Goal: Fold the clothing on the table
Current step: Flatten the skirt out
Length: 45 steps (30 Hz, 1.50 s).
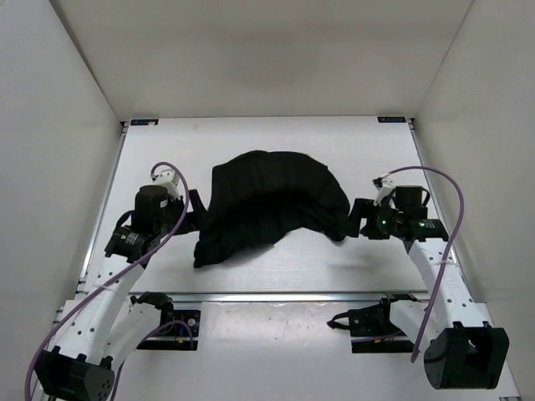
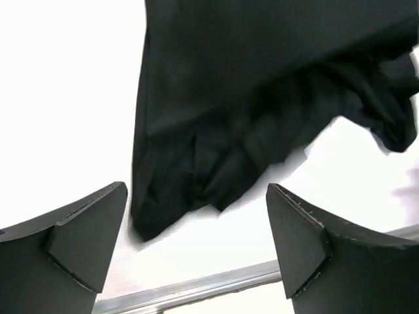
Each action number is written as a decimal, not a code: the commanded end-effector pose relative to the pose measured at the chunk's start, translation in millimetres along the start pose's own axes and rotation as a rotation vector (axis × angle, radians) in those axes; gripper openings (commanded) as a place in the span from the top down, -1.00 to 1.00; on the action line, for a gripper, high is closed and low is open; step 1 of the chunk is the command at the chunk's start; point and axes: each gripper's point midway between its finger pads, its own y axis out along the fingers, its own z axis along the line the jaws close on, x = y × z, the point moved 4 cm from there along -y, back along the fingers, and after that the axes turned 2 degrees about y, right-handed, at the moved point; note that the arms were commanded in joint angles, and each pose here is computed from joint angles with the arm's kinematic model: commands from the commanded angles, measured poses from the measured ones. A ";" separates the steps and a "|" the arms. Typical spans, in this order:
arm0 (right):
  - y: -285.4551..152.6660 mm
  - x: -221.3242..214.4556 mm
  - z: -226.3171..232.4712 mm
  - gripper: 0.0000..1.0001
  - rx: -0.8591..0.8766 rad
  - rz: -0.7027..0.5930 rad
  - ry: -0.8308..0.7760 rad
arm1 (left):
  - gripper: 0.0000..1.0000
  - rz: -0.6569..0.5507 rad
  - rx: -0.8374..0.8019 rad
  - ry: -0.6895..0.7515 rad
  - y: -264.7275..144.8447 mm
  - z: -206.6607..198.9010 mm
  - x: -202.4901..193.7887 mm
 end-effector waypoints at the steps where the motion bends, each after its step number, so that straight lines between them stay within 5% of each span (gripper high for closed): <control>1: -32.1 57.8 8.3 -0.49 0.017 -0.225 -0.019 | -0.97 -0.121 -0.021 0.006 -18.9 -13.2 39.2; 9: -0.4 133.1 0.7 -0.53 0.032 -0.297 -0.050 | -0.97 -0.261 0.045 0.027 15.5 -1.0 105.0; 18: 84.1 214.8 -23.5 -0.57 0.044 -0.166 -0.118 | -0.97 -0.068 0.060 0.018 135.1 14.6 122.1; 30: 193.5 210.8 -58.0 -0.42 0.104 0.096 -0.033 | -0.97 0.093 -0.059 -0.074 244.7 25.2 113.6; 38: 213.9 222.1 -64.3 -0.45 0.122 0.072 -0.006 | -0.98 0.130 -0.028 -0.080 279.4 25.3 109.5; 40: 215.8 227.7 -62.1 -0.45 0.130 0.061 -0.002 | -0.87 0.149 -0.013 -0.070 286.3 27.5 103.1; 45: 217.4 233.9 -55.0 -0.44 0.147 0.051 -0.013 | -0.11 0.202 -0.021 -0.082 299.6 29.8 92.7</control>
